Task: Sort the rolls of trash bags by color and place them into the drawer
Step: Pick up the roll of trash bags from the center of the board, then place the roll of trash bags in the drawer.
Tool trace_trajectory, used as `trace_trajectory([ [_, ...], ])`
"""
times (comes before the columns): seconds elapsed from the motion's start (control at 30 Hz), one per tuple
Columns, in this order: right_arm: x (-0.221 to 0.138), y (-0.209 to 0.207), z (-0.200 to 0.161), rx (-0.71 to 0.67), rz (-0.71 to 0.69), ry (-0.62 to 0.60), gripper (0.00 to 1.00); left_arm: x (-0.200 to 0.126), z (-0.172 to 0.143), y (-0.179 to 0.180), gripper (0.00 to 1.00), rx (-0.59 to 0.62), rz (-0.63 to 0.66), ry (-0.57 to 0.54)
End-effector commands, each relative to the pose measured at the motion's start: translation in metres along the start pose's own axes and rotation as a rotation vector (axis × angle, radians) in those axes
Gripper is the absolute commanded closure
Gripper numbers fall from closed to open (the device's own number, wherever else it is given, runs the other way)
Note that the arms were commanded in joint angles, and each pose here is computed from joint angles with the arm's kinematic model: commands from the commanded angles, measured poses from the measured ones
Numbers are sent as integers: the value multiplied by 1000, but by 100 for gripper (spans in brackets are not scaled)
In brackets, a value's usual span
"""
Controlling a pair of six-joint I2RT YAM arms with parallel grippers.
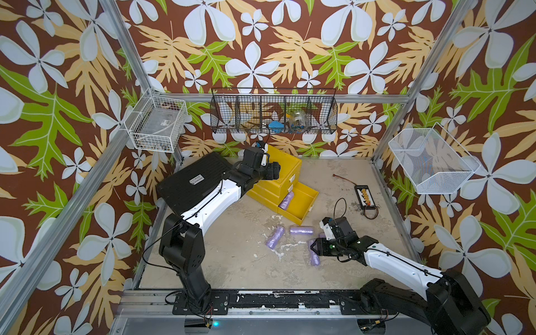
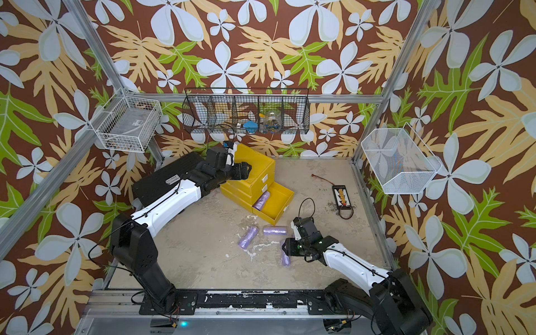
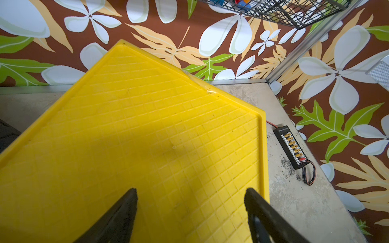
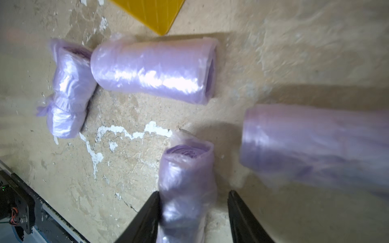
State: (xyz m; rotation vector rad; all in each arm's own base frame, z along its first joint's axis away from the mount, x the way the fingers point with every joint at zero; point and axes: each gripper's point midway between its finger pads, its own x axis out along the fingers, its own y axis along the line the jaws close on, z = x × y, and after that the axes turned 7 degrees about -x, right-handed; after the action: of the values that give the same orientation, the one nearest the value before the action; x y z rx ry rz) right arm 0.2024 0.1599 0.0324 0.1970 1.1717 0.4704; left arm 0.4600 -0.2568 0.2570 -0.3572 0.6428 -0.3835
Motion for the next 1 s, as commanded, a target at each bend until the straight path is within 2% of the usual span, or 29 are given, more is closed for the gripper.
trace_trajectory([
  [0.0, 4, 4, 0, 1, 21, -11, 49, 2, -25, 8, 18, -32, 26, 97],
  [0.3, 13, 7, -6, -17, 47, 27, 69, 7, -30, 7, 18, -78, 0, 96],
  [0.37, 9, 11, 0, -14, 58, 12, 79, 8, -31, 6, 18, -83, -8, 97],
  [0.57, -11, 26, 21, 11, 103, -80, 98, 9, -36, 7, 18, -79, -11, 110],
  [0.97, -82, 54, 107, 32, 180, -312, 100, 6, -37, 6, 19, -67, -20, 115],
])
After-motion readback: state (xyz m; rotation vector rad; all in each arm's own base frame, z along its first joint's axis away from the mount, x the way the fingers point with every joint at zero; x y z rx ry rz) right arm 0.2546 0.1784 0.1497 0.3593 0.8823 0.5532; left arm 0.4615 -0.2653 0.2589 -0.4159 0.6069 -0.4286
